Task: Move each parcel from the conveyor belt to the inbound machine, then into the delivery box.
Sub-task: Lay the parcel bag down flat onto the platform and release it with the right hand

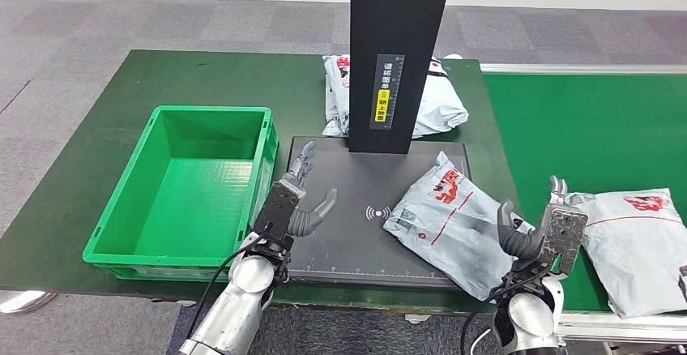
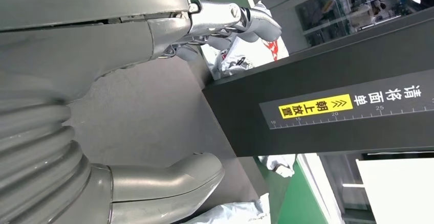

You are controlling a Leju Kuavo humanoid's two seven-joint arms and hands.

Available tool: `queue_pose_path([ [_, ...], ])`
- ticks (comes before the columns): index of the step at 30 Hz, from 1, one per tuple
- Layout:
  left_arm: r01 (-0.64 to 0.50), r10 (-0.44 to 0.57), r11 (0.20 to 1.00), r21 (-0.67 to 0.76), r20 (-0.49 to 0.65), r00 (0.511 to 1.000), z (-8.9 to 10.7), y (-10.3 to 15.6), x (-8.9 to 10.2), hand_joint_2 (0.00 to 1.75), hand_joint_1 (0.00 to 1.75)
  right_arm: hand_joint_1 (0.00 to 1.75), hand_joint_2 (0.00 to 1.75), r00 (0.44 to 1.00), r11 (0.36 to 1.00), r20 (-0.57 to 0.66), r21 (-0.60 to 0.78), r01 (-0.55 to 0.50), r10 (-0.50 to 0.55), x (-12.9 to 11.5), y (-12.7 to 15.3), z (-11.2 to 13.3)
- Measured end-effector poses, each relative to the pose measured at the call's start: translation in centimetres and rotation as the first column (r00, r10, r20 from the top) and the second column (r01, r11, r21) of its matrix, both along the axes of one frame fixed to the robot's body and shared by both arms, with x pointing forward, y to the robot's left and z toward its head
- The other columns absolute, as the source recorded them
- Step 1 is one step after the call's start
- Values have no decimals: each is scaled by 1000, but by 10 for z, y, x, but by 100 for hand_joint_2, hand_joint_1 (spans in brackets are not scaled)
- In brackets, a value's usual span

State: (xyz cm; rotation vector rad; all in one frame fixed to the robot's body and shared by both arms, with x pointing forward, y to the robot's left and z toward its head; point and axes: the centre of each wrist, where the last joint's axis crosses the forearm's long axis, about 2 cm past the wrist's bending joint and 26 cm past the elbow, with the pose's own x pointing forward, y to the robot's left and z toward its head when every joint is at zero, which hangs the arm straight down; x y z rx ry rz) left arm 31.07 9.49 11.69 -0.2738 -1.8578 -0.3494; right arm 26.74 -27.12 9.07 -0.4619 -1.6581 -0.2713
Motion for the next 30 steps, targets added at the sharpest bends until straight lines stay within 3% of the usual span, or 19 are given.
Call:
queue_pose_path([
  [9, 0, 0, 1000, -1, -1, 1000, 0, 0, 0, 175, 0, 0, 175, 998, 1000, -53, 1, 16, -16, -1, -4, -15],
  [30, 2, -2, 1000, -2, -1, 1000, 1, 0, 0, 175, 0, 0, 175, 998, 1000, -67, 1, 14, -14, -1, -4, -18],
])
